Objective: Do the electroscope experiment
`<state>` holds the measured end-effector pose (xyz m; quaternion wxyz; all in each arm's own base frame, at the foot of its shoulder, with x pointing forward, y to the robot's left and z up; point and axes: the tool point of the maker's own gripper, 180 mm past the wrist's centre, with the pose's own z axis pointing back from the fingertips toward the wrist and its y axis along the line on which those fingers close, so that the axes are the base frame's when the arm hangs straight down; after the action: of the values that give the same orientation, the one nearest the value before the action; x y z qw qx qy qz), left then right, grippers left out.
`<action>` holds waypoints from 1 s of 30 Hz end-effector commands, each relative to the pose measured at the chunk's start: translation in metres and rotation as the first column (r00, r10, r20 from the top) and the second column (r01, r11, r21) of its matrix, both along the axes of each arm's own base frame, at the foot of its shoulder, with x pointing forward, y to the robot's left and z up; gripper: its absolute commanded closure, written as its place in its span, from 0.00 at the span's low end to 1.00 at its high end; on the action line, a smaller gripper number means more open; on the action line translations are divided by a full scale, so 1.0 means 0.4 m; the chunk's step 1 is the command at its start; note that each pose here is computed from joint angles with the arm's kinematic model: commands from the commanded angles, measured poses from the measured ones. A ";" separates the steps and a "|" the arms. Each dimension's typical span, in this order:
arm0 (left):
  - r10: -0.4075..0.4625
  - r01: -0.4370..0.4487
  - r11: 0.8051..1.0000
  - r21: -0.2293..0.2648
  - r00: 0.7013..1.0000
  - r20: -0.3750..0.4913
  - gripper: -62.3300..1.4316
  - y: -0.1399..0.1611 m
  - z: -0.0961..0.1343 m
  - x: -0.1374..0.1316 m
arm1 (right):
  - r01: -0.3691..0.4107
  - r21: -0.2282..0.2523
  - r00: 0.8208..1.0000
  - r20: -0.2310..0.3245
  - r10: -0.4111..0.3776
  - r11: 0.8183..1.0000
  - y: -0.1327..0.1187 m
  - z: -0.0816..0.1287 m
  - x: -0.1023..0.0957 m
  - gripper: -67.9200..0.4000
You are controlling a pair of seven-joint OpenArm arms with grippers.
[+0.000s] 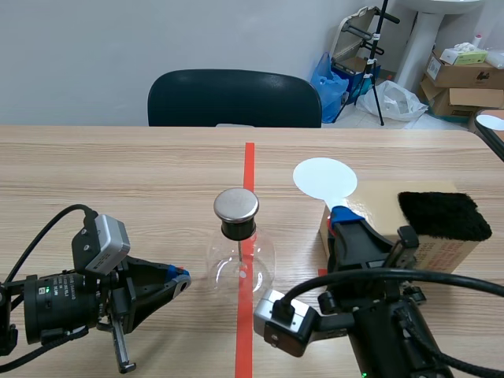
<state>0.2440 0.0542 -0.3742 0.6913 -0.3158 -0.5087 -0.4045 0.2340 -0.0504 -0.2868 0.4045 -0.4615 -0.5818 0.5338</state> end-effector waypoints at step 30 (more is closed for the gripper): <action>0.001 0.000 0.999 -0.039 1.000 0.023 0.95 -0.016 0.027 0.010 | 0.041 0.014 0.999 0.030 -0.041 0.999 -0.020 0.022 0.013 0.98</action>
<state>0.2440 0.0542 -0.3742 0.6913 -0.3158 -0.5087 -0.4045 0.2357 -0.0573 -0.2866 0.4159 -0.4720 -0.5737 0.5246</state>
